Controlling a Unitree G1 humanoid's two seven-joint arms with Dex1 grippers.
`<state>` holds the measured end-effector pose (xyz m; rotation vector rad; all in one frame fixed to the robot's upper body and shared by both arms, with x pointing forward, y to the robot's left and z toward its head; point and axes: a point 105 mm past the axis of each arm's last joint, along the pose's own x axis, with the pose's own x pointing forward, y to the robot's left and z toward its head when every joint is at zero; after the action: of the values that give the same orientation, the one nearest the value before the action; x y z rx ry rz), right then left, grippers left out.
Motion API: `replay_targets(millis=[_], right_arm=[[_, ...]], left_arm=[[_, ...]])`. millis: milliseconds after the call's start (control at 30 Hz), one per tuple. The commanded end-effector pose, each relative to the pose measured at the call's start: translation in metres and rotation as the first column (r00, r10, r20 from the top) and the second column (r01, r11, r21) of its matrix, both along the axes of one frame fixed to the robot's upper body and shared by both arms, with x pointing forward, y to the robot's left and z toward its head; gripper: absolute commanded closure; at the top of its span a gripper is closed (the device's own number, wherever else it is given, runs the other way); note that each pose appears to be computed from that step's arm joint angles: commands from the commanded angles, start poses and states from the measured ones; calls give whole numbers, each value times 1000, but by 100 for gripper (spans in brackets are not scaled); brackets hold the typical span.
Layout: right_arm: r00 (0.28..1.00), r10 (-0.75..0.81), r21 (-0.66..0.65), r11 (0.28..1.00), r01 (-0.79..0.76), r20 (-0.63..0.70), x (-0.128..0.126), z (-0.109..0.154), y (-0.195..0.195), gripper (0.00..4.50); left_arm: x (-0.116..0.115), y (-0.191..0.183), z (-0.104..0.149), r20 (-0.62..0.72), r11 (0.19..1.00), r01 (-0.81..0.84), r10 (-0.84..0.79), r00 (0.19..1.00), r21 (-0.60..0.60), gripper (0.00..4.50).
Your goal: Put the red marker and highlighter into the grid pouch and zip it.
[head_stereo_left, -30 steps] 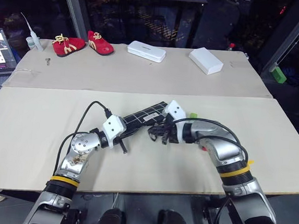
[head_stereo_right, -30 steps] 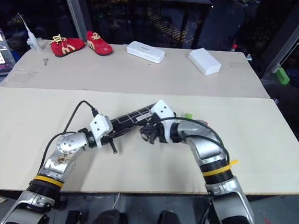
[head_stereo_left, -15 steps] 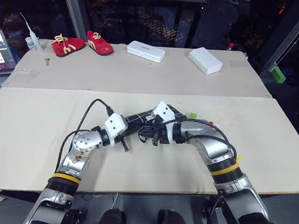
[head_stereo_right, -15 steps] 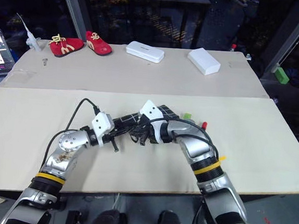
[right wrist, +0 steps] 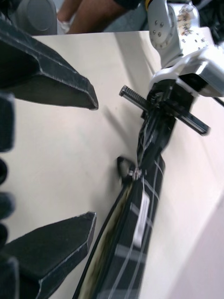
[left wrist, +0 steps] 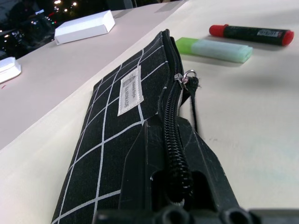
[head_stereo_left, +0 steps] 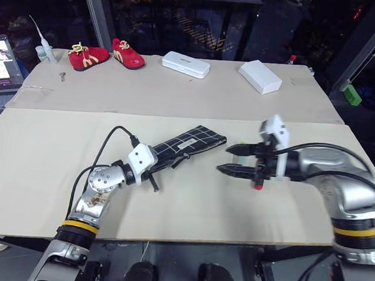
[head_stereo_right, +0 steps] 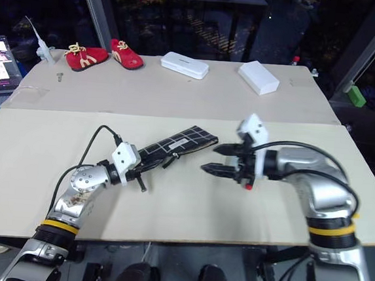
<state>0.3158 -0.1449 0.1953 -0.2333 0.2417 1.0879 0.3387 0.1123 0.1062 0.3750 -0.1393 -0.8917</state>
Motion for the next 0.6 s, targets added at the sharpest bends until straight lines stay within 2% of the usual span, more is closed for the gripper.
replay_targets(millis=[33, 133, 200, 267, 467, 600], right_arm=[[981, -152, 40, 988, 148, 123, 4, 29, -32, 60], [936, -340, 15, 940, 340, 91, 15, 15, -57, 60], [868, -496, -36, 867, 497, 25, 21, -9, -74, 60], [806, -591, -71, 805, 589, -18, 23, -25, -84, 60], [714, -700, -166, 706, 688, -17, 25, -49, -85, 60], [676, -737, -180, 667, 723, -16, 29, -54, -87, 60]], left_arm=[[-1, 2, 13, 40, 1000, -13, 14, 999, -21, 450], [-1, 2, 13, 40, 999, -18, 19, 999, -27, 450], [-2, 3, 13, 37, 999, -21, 22, 999, -31, 450], [-3, 3, 11, 34, 999, -22, 23, 999, -31, 450], [-2, 1, 10, 31, 999, -20, 21, 999, -33, 450], [-1, -1, 10, 28, 999, -26, 28, 999, -46, 450]])
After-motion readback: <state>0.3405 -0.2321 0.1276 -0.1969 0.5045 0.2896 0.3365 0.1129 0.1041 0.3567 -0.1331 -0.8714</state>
